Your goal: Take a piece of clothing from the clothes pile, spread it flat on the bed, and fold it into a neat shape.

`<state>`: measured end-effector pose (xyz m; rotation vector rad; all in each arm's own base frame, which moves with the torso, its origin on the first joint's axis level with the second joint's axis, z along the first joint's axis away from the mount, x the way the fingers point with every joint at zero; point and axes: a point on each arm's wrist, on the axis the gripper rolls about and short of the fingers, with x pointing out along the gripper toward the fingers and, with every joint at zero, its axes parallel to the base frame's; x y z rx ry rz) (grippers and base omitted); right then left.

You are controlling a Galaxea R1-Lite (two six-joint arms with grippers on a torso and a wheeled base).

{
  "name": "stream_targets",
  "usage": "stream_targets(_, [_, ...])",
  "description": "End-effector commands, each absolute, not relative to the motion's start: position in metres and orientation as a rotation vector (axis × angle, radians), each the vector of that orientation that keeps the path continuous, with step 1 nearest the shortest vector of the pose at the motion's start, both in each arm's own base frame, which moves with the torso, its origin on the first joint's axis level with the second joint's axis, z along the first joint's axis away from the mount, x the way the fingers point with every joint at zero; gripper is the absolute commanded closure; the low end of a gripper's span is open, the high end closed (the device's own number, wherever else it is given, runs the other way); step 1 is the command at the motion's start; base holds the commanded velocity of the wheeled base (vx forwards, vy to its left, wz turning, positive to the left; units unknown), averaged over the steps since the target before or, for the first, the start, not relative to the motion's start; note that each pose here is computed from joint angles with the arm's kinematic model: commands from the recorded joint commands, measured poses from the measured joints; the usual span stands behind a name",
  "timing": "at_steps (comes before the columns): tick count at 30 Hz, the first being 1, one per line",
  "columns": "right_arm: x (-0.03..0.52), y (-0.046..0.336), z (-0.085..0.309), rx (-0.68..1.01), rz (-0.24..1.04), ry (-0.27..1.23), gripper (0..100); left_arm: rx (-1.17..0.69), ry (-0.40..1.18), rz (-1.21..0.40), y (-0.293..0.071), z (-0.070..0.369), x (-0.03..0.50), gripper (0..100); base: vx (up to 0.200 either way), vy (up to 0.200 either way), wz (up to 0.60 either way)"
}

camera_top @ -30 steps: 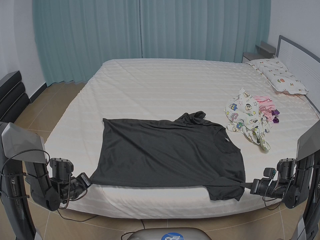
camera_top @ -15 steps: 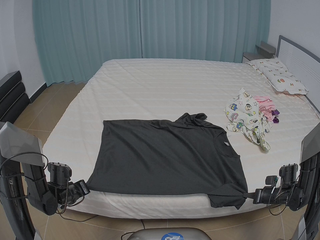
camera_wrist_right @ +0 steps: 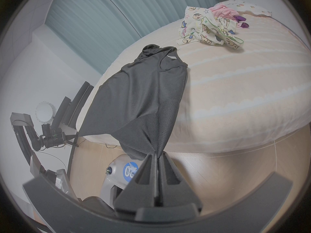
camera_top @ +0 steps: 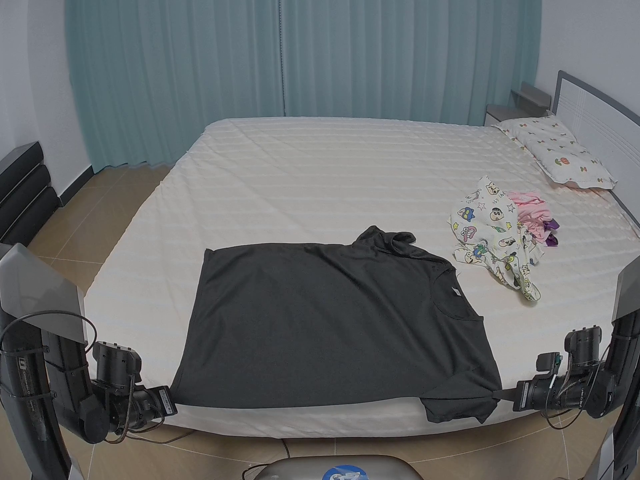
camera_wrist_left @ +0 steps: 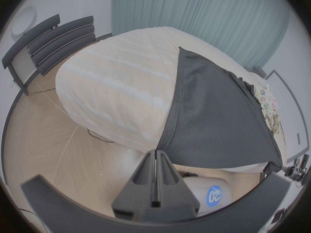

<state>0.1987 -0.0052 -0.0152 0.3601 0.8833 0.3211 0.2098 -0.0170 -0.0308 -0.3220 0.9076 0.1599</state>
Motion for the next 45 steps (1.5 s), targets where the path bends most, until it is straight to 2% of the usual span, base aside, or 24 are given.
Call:
stream_targets(1, [0.191,-0.010,-0.015,0.349,0.306,0.907,100,-0.265,0.974,0.147,-0.019,-0.033,0.194,100,0.000,0.000,0.00])
stream_targets(12, [0.184,-0.016,-0.015,0.323,0.301,0.945,100,-0.181,1.119,0.150,-0.021,-0.038,0.178,100,0.000,0.000,0.00])
stream_targets(16, [0.185,-0.016,-0.014,0.326,0.310,0.938,100,-0.182,1.107,0.146,-0.021,-0.037,0.180,100,0.000,0.000,0.00])
stream_targets(23, [0.187,-0.013,0.003,0.382,0.455,0.822,100,-0.288,0.917,0.161,-0.020,-0.017,0.206,100,0.000,0.000,0.00])
stream_targets(29, [0.204,-0.014,0.009,0.361,0.472,0.704,100,-0.368,0.765,0.166,-0.016,0.006,0.224,100,0.000,0.000,0.00])
stream_targets(35, [0.224,-0.015,0.015,0.383,0.496,0.611,100,-0.394,0.704,0.170,-0.012,0.011,0.241,100,0.000,0.000,0.00])
stream_targets(45, [0.247,-0.013,0.017,0.358,0.523,0.549,100,-0.460,0.610,0.157,-0.017,0.023,0.263,100,0.000,0.000,0.00])
